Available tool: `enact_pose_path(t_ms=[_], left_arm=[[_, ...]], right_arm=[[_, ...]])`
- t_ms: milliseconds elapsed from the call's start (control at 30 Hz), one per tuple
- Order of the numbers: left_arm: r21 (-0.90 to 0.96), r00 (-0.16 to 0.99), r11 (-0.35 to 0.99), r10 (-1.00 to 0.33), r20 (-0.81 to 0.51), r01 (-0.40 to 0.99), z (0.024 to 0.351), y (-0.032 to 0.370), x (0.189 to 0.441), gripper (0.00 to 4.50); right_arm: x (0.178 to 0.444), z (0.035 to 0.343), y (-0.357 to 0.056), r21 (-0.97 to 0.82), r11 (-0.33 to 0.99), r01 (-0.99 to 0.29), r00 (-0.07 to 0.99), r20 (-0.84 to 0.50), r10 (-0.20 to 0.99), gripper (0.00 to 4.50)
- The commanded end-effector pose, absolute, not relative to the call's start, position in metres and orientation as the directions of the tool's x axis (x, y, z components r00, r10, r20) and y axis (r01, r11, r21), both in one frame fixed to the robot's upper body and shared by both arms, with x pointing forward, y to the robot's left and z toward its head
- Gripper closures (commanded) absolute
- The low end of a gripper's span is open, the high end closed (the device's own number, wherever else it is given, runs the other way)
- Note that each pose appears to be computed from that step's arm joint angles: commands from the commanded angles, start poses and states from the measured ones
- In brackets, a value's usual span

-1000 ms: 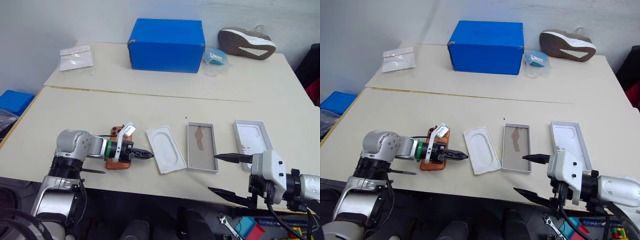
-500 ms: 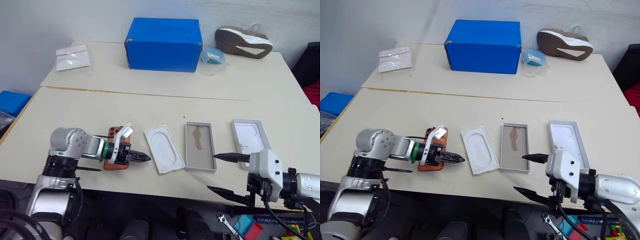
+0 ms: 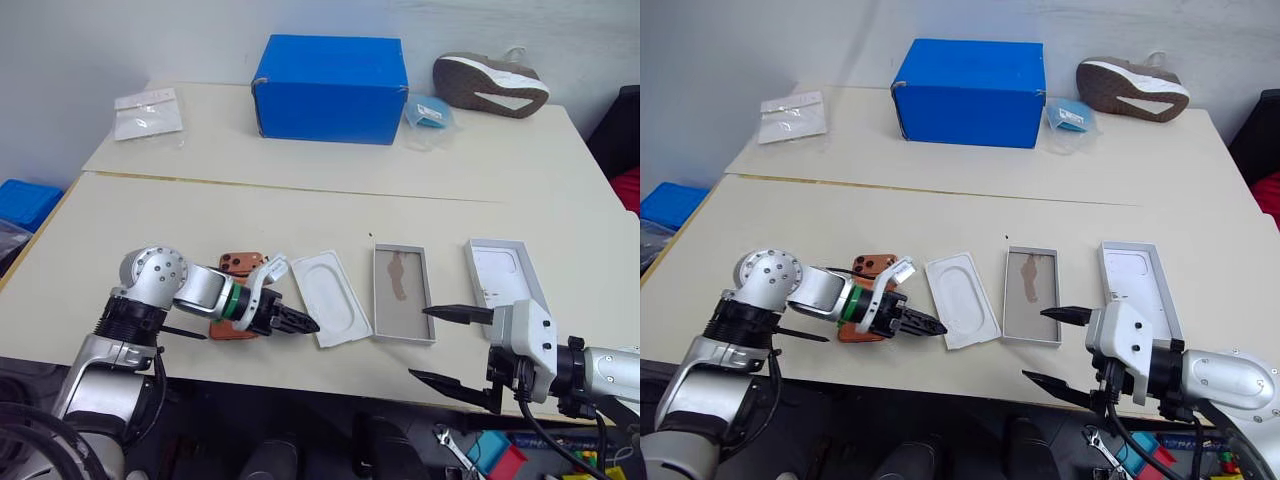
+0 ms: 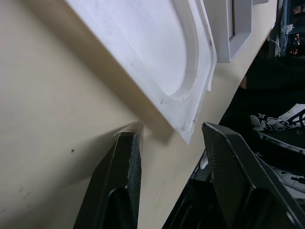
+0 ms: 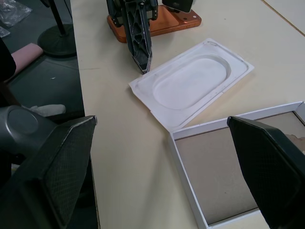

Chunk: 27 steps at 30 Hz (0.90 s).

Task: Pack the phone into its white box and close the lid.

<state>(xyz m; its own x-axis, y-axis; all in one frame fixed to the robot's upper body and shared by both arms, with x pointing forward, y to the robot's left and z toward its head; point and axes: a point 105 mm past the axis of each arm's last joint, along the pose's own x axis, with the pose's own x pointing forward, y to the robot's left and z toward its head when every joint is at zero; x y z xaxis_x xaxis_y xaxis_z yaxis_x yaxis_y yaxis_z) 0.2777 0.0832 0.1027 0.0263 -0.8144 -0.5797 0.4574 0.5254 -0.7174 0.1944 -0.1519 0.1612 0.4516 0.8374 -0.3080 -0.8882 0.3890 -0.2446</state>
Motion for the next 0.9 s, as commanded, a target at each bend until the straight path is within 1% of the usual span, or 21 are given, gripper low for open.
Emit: enact_pose_path(t_ms=[33, 100, 133, 233, 300, 333, 367, 533, 633, 767, 900], left_arm=[[-0.721, 0.032, 0.541, -0.808, -0.588, 0.433, 0.097, 0.078, 0.278, 2.42], [-0.726, 0.043, 0.543, -0.812, -0.583, 0.422, 0.096, 0.075, 0.280, 2.42], [-0.730, 0.048, 0.543, -0.814, -0.578, 0.415, 0.096, 0.073, 0.280, 2.61], [-0.738, 0.065, 0.548, -0.818, -0.572, 0.393, 0.093, 0.072, 0.282, 3.30], [-0.754, 0.085, 0.545, -0.827, -0.556, 0.368, 0.091, 0.070, 0.284, 3.95], [-0.762, 0.094, 0.540, -0.832, -0.546, 0.356, 0.090, 0.069, 0.285, 4.35], [-0.768, 0.100, 0.538, -0.836, -0.540, 0.349, 0.090, 0.069, 0.286, 4.48], [-0.785, 0.130, 0.526, -0.848, -0.514, 0.329, 0.092, 0.069, 0.291, 4.48], [-0.798, 0.141, 0.499, -0.865, -0.481, 0.338, 0.105, 0.079, 0.292, 4.48], [-0.803, 0.146, 0.460, -0.886, -0.439, 0.379, 0.129, 0.101, 0.292, 4.48], [-0.801, 0.176, 0.425, -0.905, -0.388, 0.421, 0.158, 0.130, 0.291, 4.48]], right_arm=[[0.191, 0.166, -0.148, -0.267, 0.380, -0.886, 0.450, -0.288, 0.845, 0.00], [0.190, 0.166, -0.147, -0.268, 0.382, -0.885, 0.452, -0.289, 0.844, 0.00], [0.190, 0.166, -0.148, -0.268, 0.383, -0.884, 0.453, -0.290, 0.843, 0.00], [0.190, 0.166, -0.148, -0.270, 0.387, -0.882, 0.457, -0.291, 0.840, 0.00], [0.190, 0.166, -0.148, -0.270, 0.387, -0.882, 0.458, -0.292, 0.840, 0.00], [0.190, 0.166, -0.148, -0.271, 0.386, -0.882, 0.458, -0.293, 0.840, 0.00], [0.190, 0.166, -0.148, -0.271, 0.386, -0.882, 0.457, -0.293, 0.839, 0.00], [0.191, 0.166, -0.147, -0.270, 0.383, -0.883, 0.455, -0.296, 0.840, 0.00], [0.192, 0.166, -0.147, -0.274, 0.376, -0.885, 0.451, -0.303, 0.840, 0.00], [0.197, 0.160, -0.146, -0.290, 0.345, -0.893, 0.433, -0.338, 0.836, 0.00], [0.210, 0.144, -0.144, -0.313, 0.306, -0.899, 0.418, -0.402, 0.815, 0.00]])
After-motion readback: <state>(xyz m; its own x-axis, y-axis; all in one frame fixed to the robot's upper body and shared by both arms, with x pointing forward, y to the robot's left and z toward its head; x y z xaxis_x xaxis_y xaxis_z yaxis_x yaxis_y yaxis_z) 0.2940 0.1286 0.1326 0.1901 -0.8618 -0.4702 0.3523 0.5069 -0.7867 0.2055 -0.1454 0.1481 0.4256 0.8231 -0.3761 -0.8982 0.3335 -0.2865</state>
